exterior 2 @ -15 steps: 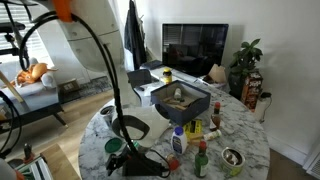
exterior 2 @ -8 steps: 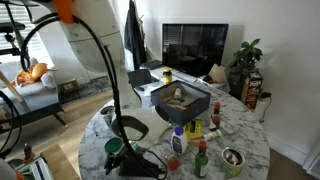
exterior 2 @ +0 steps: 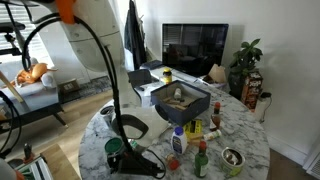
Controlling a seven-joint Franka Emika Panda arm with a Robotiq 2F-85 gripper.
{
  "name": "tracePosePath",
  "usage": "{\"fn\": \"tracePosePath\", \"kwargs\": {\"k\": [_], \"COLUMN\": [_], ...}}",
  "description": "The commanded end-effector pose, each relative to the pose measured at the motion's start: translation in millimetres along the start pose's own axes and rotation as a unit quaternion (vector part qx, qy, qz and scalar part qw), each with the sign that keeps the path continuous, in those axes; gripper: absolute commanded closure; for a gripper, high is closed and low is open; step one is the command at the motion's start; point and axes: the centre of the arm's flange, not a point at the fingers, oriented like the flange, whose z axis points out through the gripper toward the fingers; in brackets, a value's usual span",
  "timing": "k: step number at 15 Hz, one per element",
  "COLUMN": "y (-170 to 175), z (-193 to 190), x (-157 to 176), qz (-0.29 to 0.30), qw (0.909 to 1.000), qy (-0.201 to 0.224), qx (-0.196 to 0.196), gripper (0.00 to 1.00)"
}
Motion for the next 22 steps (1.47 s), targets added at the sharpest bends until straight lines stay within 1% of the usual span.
{"fn": "tracePosePath", "kwargs": {"k": [1, 3, 5, 8, 10, 11, 13, 15, 17, 19, 20, 22], "y": [-10, -13, -23, -48, -67, -78, -99, -121, -142, -161, -169, -180], "z": [-16, -21, -29, -43, -50, -51, -55, -58, -63, -65, -67, -65], "x": [12, 19, 33, 71, 101, 116, 143, 167, 188, 204, 214, 230], "qz": [0.001, -0.003, -0.017, -0.055, -0.090, -0.112, -0.148, -0.188, -0.228, -0.262, -0.282, -0.314], "qw": [1.0000, 1.0000, 0.9998, 0.9980, 0.9947, 0.9919, 0.9853, 0.9759, 0.9642, 0.9532, 0.9463, 0.9355], "qy": [0.002, 0.000, -0.006, -0.023, -0.036, -0.049, -0.071, -0.093, -0.114, -0.126, -0.130, -0.126], "qx": [-0.001, -0.003, -0.006, -0.023, -0.032, -0.036, -0.047, -0.058, -0.072, -0.082, -0.090, -0.103], "gripper": [0.98, 0.98, 0.98, 0.98, 0.98, 0.98, 0.98, 0.98, 0.98, 0.98, 0.98, 0.98]}}
